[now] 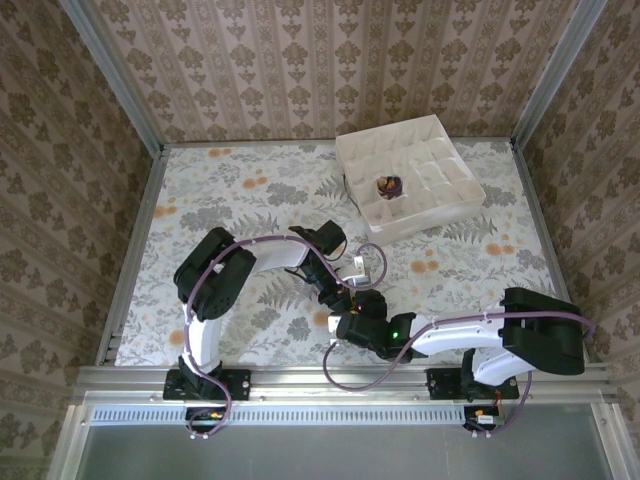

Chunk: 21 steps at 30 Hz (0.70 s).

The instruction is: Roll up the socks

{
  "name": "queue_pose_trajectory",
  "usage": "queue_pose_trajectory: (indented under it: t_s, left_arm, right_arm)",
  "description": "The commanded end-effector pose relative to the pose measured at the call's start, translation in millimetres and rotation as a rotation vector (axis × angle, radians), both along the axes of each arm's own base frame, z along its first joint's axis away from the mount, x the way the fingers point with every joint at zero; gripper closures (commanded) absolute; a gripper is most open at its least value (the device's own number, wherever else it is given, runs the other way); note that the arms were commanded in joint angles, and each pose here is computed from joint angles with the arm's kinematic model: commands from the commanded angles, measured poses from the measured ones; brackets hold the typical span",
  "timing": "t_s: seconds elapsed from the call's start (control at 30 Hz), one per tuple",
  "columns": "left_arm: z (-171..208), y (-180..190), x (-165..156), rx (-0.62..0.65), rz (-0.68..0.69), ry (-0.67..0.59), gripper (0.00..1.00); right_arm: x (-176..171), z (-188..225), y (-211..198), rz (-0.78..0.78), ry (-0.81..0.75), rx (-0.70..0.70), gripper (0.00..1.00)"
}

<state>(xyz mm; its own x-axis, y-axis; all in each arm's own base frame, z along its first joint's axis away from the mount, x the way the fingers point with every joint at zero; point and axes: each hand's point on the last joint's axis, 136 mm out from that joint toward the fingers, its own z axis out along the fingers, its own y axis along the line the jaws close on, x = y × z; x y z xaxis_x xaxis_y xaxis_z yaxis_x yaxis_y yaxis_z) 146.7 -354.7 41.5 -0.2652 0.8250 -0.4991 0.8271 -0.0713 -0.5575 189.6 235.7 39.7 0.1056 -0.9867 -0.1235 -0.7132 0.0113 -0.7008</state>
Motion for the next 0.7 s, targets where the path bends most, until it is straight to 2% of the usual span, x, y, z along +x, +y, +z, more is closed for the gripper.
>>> queue_pose_trajectory:
  t_s: [0.0,0.17,0.27,0.37,0.53,0.57,0.67]
  left_arm:
    - [-17.9,14.7,-9.9,0.104,0.002,0.058,1.0]
    - [-17.7,14.7,-10.7,0.102,0.0,0.066,1.0]
    - [-15.6,14.6,-12.6,0.095,-0.005,0.074,1.0]
    - [-13.2,15.0,-15.0,0.087,-0.012,0.085,1.0]
    - [-9.5,18.5,-22.2,0.08,-0.036,0.108,1.0]
    - [-9.0,19.5,-23.3,0.079,-0.04,0.113,1.0]
    - [-5.8,20.6,-26.1,0.07,-0.053,0.122,1.0]
  right_arm:
    - [1.5,-5.8,7.2,0.007,0.039,0.018,0.21]
    - [21.5,-12.7,-2.7,-0.072,0.016,-0.027,0.22]
    - [33.3,-16.1,-7.2,-0.113,-0.02,-0.072,0.26]
    - [40.5,-17.6,-8.1,-0.132,-0.055,-0.083,0.33]
    - [48.8,-13.1,-8.3,-0.153,-0.114,-0.059,0.54]
    - [50.1,-12.5,-8.2,-0.152,-0.12,-0.06,0.56]
    - [53.2,-12.8,-5.8,-0.144,-0.127,-0.062,0.52]
